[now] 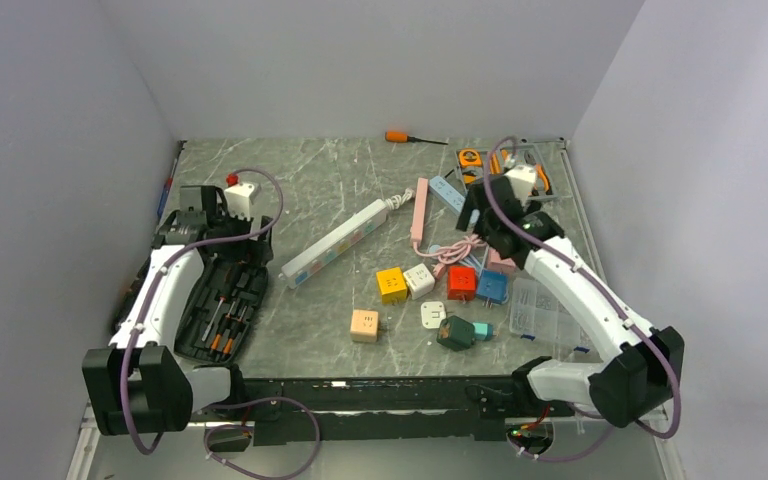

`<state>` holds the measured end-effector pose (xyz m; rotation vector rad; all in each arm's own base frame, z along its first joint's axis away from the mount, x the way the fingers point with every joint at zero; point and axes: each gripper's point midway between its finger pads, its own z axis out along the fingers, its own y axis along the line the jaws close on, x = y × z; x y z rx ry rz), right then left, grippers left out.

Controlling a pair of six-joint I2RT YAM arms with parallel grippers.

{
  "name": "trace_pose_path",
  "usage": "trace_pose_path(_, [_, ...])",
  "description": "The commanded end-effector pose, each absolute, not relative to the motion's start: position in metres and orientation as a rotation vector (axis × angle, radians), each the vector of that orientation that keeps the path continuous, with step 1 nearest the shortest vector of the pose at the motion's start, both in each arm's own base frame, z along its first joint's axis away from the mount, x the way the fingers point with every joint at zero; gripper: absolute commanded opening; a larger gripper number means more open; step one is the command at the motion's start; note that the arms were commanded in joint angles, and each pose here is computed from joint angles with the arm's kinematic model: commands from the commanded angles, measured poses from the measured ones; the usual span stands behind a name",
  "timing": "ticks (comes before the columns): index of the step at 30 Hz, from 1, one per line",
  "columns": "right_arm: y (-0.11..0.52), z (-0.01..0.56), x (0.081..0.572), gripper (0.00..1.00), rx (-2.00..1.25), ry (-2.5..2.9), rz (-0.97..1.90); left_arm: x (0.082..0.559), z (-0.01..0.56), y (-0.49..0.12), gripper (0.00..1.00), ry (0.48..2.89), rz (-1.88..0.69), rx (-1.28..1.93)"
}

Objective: Pull the plug off the socket
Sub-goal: Reset both arms

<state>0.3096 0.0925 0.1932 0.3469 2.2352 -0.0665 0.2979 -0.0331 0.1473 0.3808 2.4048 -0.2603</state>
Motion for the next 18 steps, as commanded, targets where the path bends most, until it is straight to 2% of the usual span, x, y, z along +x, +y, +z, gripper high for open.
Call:
trace_pose_path(1, [0.027, 0.212, 0.331, 1.00, 0.652, 2.074, -0.186, 0.330, 0.180, -0.024, 0.99, 2.219, -0.186, 0.286])
trace_pose_path(5, [0.008, 0.204, 0.344, 1.00, 0.616, 1.970, -0.211, 0.340, 0.178, -0.014, 0.99, 2.269, -0.132, 0.234])
trace_pose_path(7, [-0.010, 0.194, 0.345, 1.00, 0.626, 1.951, -0.324, 0.346, 0.176, -0.007, 0.99, 2.260, -0.090, 0.223])
trace_pose_path(9, [-0.035, 0.181, 0.342, 1.00, 0.718, 1.923, -0.432, 0.349, 0.173, -0.002, 0.99, 2.226, -0.050, 0.233])
trace_pose_path(13, [-0.073, 0.160, 0.340, 1.00, 0.934, 1.857, -0.375, 0.352, 0.162, -0.001, 0.99, 2.187, -0.076, 0.254])
trace_pose_path(18, [-0.093, 0.147, 0.340, 1.00, 0.842, 1.817, -0.546, 0.363, 0.146, 0.001, 0.99, 2.146, -0.076, 0.270])
